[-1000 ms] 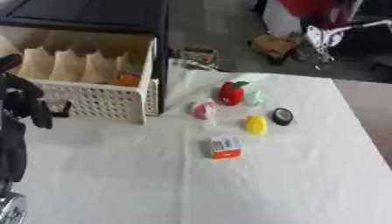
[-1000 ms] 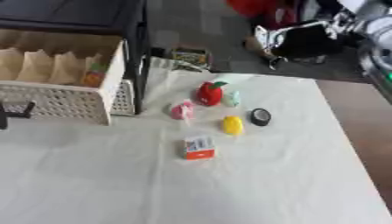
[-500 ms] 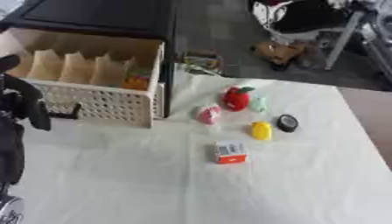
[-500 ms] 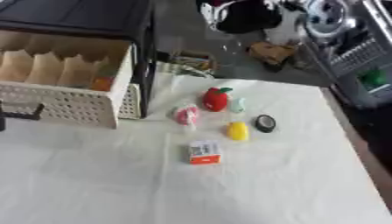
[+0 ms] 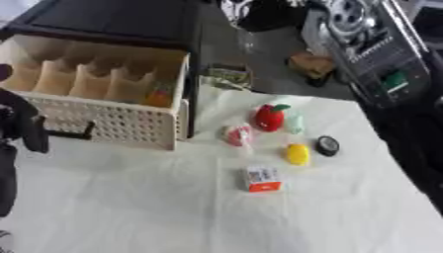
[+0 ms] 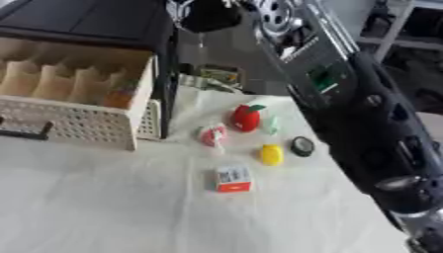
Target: Pick up objects from table and place into drawer.
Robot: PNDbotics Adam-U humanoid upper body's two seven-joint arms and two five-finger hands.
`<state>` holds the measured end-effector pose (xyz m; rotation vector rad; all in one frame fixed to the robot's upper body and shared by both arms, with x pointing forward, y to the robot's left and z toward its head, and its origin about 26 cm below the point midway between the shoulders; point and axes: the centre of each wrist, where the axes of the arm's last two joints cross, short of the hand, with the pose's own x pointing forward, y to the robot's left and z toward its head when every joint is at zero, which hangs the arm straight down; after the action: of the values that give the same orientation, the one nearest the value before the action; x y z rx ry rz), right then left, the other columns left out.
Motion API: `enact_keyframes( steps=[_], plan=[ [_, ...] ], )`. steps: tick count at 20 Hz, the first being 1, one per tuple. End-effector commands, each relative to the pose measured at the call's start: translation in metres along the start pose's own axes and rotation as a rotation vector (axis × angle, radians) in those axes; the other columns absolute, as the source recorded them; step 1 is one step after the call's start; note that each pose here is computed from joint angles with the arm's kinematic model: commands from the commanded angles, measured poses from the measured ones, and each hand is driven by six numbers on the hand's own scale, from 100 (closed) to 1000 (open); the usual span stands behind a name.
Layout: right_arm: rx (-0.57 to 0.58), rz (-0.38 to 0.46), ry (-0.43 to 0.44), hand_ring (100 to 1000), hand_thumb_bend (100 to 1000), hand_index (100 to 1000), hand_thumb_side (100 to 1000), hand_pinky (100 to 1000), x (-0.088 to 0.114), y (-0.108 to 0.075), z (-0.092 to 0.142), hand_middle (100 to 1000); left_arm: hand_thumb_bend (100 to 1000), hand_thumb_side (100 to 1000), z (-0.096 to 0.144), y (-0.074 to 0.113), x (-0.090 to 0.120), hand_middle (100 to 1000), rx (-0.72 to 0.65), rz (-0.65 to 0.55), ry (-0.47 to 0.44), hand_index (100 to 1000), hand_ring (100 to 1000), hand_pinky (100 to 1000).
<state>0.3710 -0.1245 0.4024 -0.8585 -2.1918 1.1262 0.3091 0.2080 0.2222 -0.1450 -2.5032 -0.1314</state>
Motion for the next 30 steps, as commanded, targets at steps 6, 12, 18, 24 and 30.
enact_keyframes(
  steps=[6, 12, 18, 24, 30],
  plan=[
    [-0.038, 0.02, -0.008, 357, 100, 452, 129, 387, 0.012, 0.016, -0.022, 366, 100, 672, -0.006, -0.005, 0.006, 424, -0.019, 0.023, -0.024, 780, 239, 226],
    [-0.029, 0.04, 0.004, 358, 100, 452, 126, 386, 0.014, 0.037, -0.033, 366, 100, 672, -0.007, -0.008, 0.007, 424, -0.024, 0.033, -0.027, 779, 239, 226],
    [-0.056, 0.076, -0.014, 361, 100, 453, 129, 386, 0.023, 0.047, -0.042, 369, 100, 672, -0.009, -0.011, 0.007, 424, -0.035, 0.04, -0.029, 779, 239, 226],
    [-0.077, 0.08, -0.039, 356, 100, 450, 129, 380, 0.036, 0.057, -0.052, 365, 100, 672, -0.013, -0.015, 0.009, 423, -0.055, 0.053, -0.036, 778, 238, 226],
    [-0.101, 0.1, -0.021, 396, 100, 501, 212, 430, 0.038, 0.068, -0.058, 422, 100, 672, -0.014, -0.018, 0.01, 423, -0.07, 0.062, -0.033, 777, 238, 226]
  ],
)
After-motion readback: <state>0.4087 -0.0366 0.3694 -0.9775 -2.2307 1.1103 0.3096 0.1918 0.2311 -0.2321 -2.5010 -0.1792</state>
